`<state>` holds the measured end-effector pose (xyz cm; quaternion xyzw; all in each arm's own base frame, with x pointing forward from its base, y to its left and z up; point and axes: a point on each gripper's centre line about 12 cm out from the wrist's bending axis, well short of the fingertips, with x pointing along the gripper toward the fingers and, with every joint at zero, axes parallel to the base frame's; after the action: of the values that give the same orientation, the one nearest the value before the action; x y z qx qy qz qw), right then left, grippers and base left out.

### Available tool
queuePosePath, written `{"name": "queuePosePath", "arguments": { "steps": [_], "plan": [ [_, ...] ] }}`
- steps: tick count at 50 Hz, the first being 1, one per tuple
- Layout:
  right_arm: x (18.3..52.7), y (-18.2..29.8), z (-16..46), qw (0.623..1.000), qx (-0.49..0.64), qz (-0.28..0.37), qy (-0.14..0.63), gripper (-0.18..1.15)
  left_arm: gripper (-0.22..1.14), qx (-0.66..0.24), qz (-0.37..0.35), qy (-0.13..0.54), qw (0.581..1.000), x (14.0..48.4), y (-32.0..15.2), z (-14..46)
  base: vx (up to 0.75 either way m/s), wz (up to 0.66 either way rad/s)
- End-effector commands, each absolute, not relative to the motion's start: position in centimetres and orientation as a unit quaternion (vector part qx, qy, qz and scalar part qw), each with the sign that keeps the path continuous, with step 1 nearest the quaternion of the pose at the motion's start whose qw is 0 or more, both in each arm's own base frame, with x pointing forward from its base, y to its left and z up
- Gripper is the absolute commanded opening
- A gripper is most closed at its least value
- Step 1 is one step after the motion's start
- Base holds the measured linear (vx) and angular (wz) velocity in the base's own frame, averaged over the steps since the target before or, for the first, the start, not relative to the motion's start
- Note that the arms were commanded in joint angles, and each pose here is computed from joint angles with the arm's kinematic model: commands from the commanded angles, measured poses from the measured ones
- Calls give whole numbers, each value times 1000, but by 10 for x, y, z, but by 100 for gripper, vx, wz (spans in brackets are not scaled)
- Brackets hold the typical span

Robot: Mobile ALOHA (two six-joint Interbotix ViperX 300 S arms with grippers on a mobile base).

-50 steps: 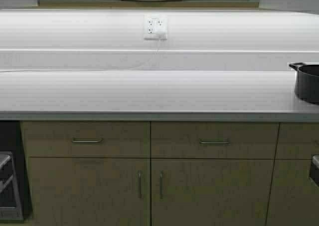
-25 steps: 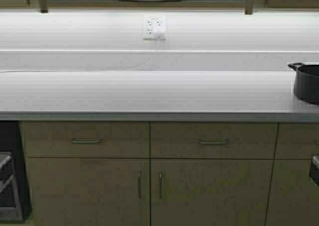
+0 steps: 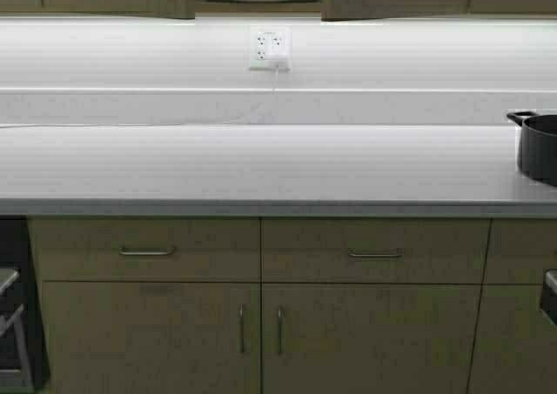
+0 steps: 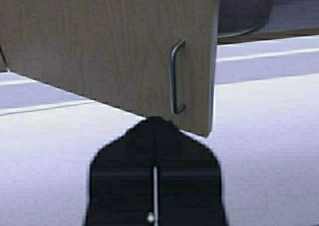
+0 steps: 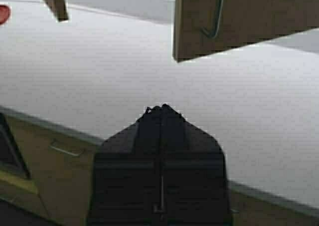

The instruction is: Open the cabinet, put the pot inside, then close it

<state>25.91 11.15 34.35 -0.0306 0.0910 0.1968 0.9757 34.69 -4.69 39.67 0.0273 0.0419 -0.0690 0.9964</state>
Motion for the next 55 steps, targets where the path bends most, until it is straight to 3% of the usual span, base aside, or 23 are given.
{"name": "queuePosePath", "arguments": {
  "steps": [1, 14, 18, 35, 55],
  "plan": [
    [250, 110, 358, 977, -23, 201, 67, 7, 4, 26, -68, 20, 997, 357, -49, 410, 14, -1],
    [258, 114, 373, 978, -22, 199, 61, 7, 4, 20, -67, 12, 997, 429, -58, 418, 15, -1],
    [261, 115, 376, 978, -21, 199, 61, 7, 4, 14, -69, 24, 997, 437, -60, 417, 14, -4],
    [282, 128, 398, 977, -24, 204, 49, 7, 4, 23, -77, 34, 996, 371, -57, 397, 16, 1],
    [396, 179, 424, 978, -27, 195, 68, 7, 4, 19, -108, 23, 994, 314, -70, 388, 15, 3]
  ]
}}
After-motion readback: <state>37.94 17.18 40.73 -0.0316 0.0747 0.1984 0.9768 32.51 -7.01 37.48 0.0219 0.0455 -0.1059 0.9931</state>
